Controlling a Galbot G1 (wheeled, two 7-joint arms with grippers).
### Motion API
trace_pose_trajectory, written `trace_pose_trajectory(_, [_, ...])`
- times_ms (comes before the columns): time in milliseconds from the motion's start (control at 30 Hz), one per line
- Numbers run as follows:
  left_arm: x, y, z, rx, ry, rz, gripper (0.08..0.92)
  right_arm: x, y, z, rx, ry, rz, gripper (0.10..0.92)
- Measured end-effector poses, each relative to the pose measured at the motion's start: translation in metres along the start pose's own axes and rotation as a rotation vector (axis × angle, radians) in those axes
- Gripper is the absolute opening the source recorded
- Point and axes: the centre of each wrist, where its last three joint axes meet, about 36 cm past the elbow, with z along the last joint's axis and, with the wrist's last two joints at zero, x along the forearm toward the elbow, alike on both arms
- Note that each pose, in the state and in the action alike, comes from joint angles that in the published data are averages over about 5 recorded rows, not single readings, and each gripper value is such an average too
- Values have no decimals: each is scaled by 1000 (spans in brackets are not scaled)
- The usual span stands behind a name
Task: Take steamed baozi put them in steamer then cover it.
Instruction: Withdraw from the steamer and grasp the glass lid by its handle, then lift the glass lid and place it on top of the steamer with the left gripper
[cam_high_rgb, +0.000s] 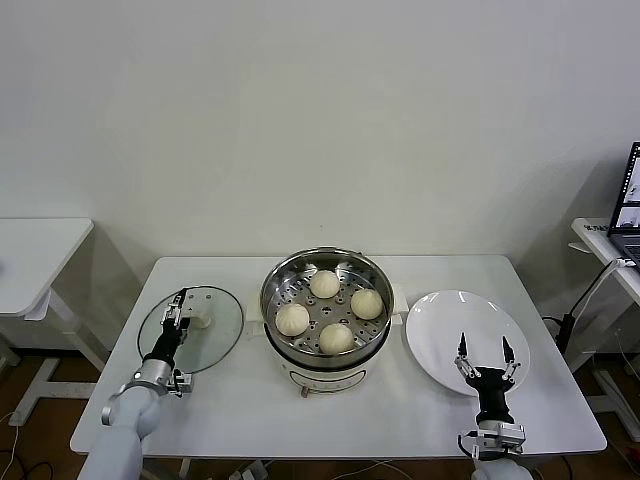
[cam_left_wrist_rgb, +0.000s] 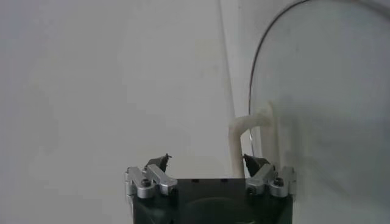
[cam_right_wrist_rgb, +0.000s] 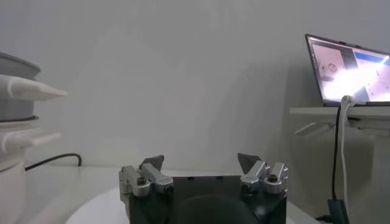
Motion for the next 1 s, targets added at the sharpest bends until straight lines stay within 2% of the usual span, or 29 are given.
trace_pose_trajectory(133, [-4,-1,0,3,-1,6,775,0,0,0,1,-1,2,823])
trace_pose_trajectory(800, [0,-4,-1,62,-16,58,212,-8,8,-3,-2,-14,-7,823])
trace_pose_trajectory(1000, [5,4,-1,111,-14,56,188,-9,10,-3,-3,-15,-11,823])
